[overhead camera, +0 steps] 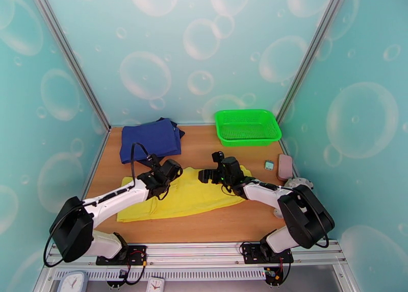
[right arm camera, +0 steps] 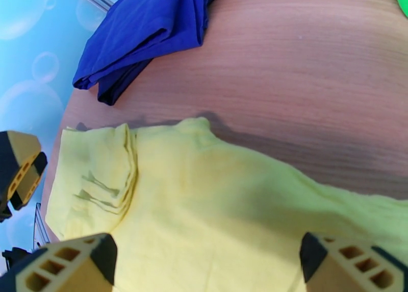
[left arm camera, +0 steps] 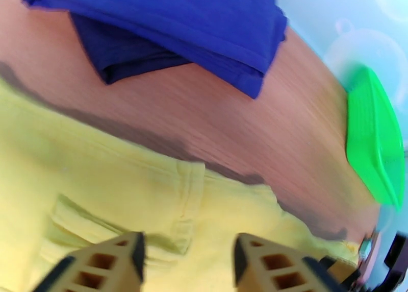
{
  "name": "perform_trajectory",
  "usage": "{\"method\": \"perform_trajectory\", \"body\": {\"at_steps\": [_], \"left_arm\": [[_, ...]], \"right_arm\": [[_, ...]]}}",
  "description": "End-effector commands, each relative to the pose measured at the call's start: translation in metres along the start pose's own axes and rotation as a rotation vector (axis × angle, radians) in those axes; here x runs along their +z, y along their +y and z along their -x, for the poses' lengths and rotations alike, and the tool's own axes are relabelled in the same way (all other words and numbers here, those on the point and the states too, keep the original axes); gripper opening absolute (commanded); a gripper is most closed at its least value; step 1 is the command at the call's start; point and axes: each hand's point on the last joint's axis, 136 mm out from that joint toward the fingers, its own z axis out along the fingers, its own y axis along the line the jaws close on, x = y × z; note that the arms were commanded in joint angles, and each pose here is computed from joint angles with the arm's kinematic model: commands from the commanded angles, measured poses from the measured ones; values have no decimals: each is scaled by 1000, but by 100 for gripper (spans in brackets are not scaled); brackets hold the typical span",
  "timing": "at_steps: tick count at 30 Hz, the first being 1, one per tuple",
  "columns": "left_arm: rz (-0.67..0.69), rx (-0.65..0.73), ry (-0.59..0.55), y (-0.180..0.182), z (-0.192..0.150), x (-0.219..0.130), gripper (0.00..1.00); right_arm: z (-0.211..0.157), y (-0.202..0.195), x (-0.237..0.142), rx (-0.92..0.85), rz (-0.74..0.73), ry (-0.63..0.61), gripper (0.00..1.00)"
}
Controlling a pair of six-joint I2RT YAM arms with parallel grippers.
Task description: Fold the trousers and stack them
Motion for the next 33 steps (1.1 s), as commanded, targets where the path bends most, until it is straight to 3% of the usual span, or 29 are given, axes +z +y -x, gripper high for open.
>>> {"method": "perform_trajectory", "body": {"at_steps": [1,4,9,14,19,29,33], "left_arm": [[-141,115,-67,-8,14,-23,67],[-118,84,-34,30,4,-20,68],[-157,52,143,68,-34,0,70],[-212,28,197,72,-47,6,72],[-154,40,256,87,-63,14,73],[-215,69,315,78,-71,2,73],[-55,84,262,105,-60,-5,77]], "right_arm": [[-5,-10,3,-9,-34,12,99],[-6,-11,5,-12,-38,18,99],[-10,-14,10,-8,-43,36,99],[-12,-14,11,-13,-44,42,99],[-10,-15,9,-19,-55,34,99],[-9,-14,8,-19,-50,32,99],[-9,-14,8,-19,-48,32,99]]}}
